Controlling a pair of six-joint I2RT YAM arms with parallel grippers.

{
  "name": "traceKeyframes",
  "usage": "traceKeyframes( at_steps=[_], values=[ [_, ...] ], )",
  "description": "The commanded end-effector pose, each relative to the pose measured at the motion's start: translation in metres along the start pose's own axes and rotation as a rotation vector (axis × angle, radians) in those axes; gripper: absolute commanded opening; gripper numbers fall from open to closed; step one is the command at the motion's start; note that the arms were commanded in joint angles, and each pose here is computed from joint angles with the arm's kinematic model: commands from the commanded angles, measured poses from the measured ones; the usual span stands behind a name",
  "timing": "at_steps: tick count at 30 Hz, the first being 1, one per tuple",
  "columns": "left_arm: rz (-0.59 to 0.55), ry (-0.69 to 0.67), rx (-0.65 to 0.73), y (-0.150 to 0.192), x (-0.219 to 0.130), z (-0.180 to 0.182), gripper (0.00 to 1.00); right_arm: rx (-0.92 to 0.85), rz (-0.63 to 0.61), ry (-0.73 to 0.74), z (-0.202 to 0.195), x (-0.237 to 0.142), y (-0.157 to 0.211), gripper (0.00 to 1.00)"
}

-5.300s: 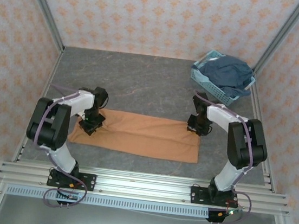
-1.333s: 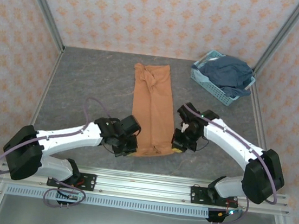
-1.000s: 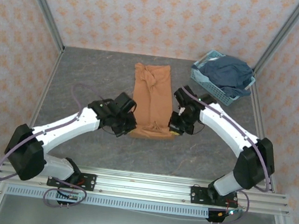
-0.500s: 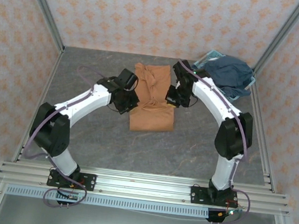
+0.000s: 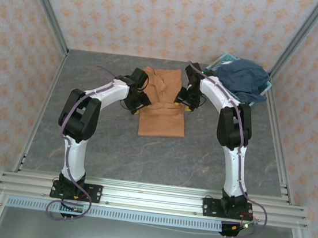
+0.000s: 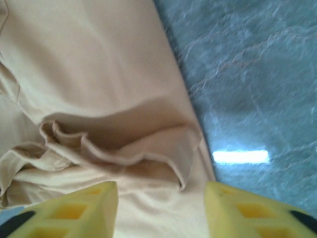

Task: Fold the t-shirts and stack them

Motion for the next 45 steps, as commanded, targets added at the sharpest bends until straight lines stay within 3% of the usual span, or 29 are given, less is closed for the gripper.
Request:
traceKeyframes(
  at_steps=[1,4,7,9,11,17,28,40,45],
  values=[
    [-0.133,0.129,0.026,-0.01,-0.061,-0.017,0.59,-0.051,-0.125,0.021,0.003,-0.042,-0.018,0.55],
    [-0.136,0.113,-0.018,0.003,-0.077,0.016,0.59,-0.049,-0.148,0.049,-0.004,-0.06,-0.002,0.56],
    [-0.046,0.069,-0.058,0.035,-0.068,0.054,0.57,-0.007,-0.114,0.022,-0.012,-0.058,0.032,0.56],
    [0.017,0.064,-0.095,0.057,-0.058,0.075,0.5,0.035,-0.1,-0.025,-0.017,-0.053,0.061,0.52],
    [0.071,0.09,-0.133,0.077,-0.047,0.084,0.48,0.064,-0.085,-0.067,-0.018,-0.045,0.088,0.52],
    [0.123,0.077,-0.203,0.101,-0.012,0.097,0.55,0.139,0.008,-0.168,-0.023,-0.007,0.136,0.56],
    [0.078,0.123,-0.245,0.092,0.007,0.092,0.55,0.197,0.074,-0.172,-0.026,0.026,0.138,0.55],
    [0.037,0.209,-0.248,0.087,-0.022,0.075,0.55,0.26,0.079,-0.196,-0.021,0.044,0.121,0.35],
    [0.041,0.223,-0.264,0.084,-0.018,0.075,0.56,0.295,0.087,-0.227,-0.015,0.044,0.115,0.36]
  ],
)
Point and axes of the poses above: each hand's point on the last joint's axis, 136 mm out from that joint toward the fingers, its own x axis out along the fingers, its own z axis along the line the jaws close on, y = z × x, the point moved 4 cm from there along -x, back along the fingers, and after that the axes turned 14 degrees about -x, right-handed, at the moved point
